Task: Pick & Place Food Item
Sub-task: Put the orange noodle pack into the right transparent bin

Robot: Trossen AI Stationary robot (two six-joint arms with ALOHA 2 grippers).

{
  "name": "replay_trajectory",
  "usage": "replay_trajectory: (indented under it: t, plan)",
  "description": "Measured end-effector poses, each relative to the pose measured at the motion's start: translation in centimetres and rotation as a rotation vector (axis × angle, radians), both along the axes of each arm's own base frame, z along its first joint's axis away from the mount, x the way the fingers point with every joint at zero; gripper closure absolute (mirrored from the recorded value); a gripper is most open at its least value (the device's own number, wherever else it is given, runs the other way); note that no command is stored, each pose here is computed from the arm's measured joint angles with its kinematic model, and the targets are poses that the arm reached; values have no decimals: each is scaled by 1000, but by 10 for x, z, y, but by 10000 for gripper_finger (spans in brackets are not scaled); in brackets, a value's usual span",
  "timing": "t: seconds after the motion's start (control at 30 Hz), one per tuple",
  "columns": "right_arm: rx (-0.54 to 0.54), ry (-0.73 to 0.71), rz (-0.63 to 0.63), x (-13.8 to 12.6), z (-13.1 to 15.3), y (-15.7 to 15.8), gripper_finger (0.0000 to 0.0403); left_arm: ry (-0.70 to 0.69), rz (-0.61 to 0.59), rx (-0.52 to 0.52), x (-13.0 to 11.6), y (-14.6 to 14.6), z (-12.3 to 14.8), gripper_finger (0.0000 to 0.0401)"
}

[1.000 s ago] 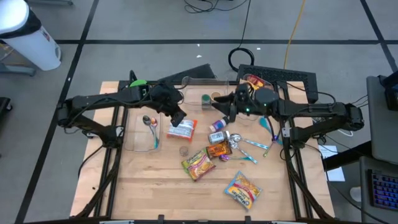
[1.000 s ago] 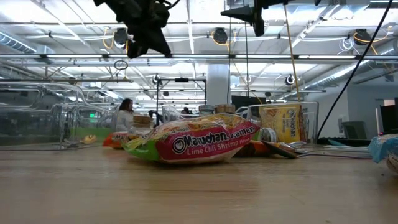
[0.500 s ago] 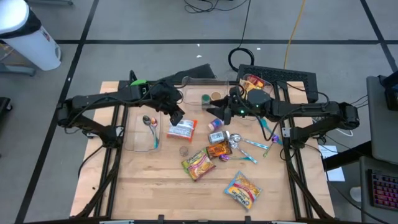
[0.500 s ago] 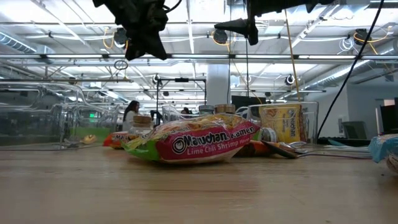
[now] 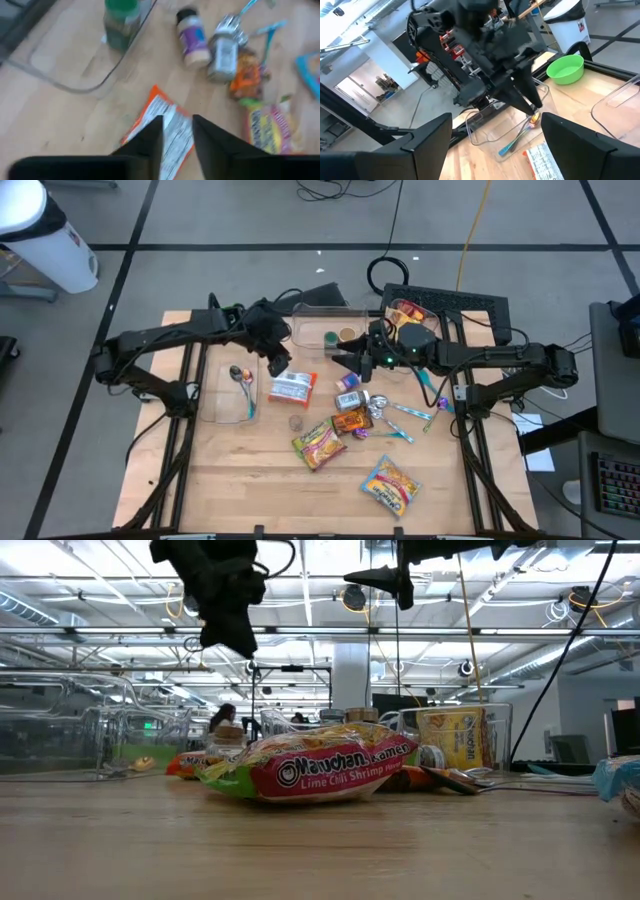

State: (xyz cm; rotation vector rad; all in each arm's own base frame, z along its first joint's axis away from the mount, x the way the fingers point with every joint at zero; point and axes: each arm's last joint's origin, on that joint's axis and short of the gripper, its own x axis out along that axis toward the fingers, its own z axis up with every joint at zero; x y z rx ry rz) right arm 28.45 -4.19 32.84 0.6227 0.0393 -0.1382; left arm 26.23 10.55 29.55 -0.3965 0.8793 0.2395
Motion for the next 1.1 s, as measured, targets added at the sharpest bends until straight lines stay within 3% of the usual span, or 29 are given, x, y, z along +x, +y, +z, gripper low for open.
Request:
replay_trajectory:
  t: [0.17, 0.37, 0.87, 1.1]
  plan:
    - [-7, 1, 2, 0, 0, 0, 105, 120, -68, -74, 7, 9, -27, 198]
    - [1, 5, 27, 0, 0, 1, 106, 280, -127, -121, 21, 15, -67, 147]
    - [14, 23, 75, 0, -2, 2, 110, 437, -151, -127, 34, 28, -115, 134]
    - [12, 22, 75, 0, -2, 2, 110, 454, -153, -215, 35, 35, -131, 134]
